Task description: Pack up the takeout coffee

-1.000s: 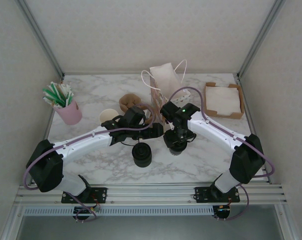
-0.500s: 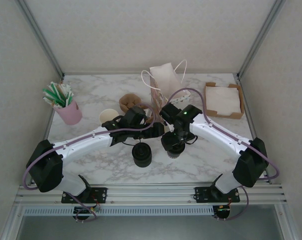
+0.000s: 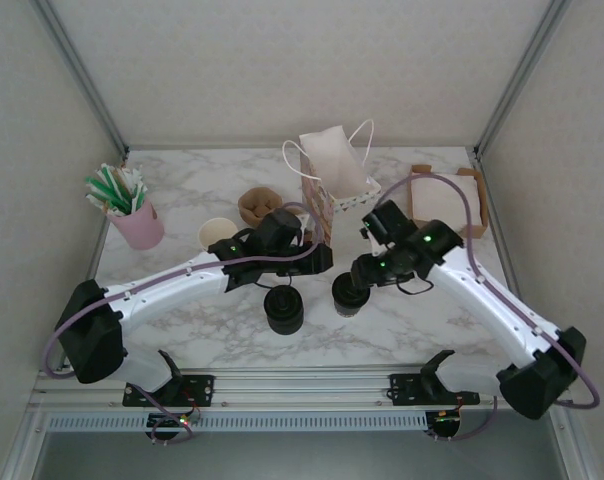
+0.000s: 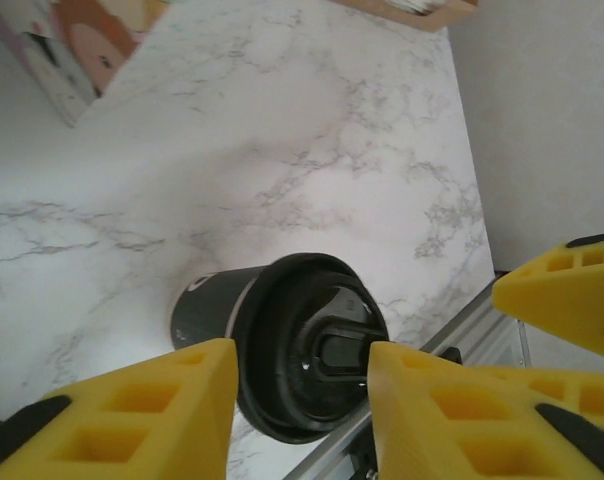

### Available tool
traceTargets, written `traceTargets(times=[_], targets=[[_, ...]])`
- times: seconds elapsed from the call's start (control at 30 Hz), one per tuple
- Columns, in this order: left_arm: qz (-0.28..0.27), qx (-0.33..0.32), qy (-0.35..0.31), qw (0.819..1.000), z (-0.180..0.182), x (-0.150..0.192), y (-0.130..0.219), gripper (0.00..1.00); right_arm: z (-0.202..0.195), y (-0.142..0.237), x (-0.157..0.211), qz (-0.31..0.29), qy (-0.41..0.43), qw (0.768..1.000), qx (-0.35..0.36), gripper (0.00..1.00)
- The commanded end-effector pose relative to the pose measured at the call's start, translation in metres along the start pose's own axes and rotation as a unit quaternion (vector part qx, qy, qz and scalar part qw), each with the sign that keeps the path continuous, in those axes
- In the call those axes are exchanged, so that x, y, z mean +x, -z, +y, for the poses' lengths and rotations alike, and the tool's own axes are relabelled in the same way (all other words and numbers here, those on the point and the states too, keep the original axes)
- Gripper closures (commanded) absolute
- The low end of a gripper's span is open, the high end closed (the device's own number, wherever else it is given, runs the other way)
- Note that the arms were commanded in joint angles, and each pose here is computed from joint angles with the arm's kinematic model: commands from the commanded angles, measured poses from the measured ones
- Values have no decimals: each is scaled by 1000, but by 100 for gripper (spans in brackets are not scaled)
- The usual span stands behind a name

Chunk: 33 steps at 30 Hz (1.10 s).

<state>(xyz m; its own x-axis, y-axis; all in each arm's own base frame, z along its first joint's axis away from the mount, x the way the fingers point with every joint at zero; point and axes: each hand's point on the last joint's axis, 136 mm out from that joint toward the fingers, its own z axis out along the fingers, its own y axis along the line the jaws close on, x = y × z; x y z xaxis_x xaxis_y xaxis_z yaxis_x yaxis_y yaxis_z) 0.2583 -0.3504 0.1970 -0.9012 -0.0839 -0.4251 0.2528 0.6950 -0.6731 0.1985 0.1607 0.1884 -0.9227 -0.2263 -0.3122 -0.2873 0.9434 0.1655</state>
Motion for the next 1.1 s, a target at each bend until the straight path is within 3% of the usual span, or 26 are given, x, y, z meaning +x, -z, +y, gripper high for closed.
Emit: traceTargets(times=[0.0,0.17,0.3,1.07], targets=[[4,-1,-10,1000,-9,0,-9,66,-1,-4,7,-4,-47,998,-37,56],[22,3,-16,1000,-11,8,-27,73,-10,-17,18,-4,-103,992,-80,70],[34,4,-16,999,-8,14,-39,73,-15,-30,25,3,-131,986,-102,75],[56,-12,-6,998,14,32,-54,74,-24,-66,22,34,-152,980,-120,76]])
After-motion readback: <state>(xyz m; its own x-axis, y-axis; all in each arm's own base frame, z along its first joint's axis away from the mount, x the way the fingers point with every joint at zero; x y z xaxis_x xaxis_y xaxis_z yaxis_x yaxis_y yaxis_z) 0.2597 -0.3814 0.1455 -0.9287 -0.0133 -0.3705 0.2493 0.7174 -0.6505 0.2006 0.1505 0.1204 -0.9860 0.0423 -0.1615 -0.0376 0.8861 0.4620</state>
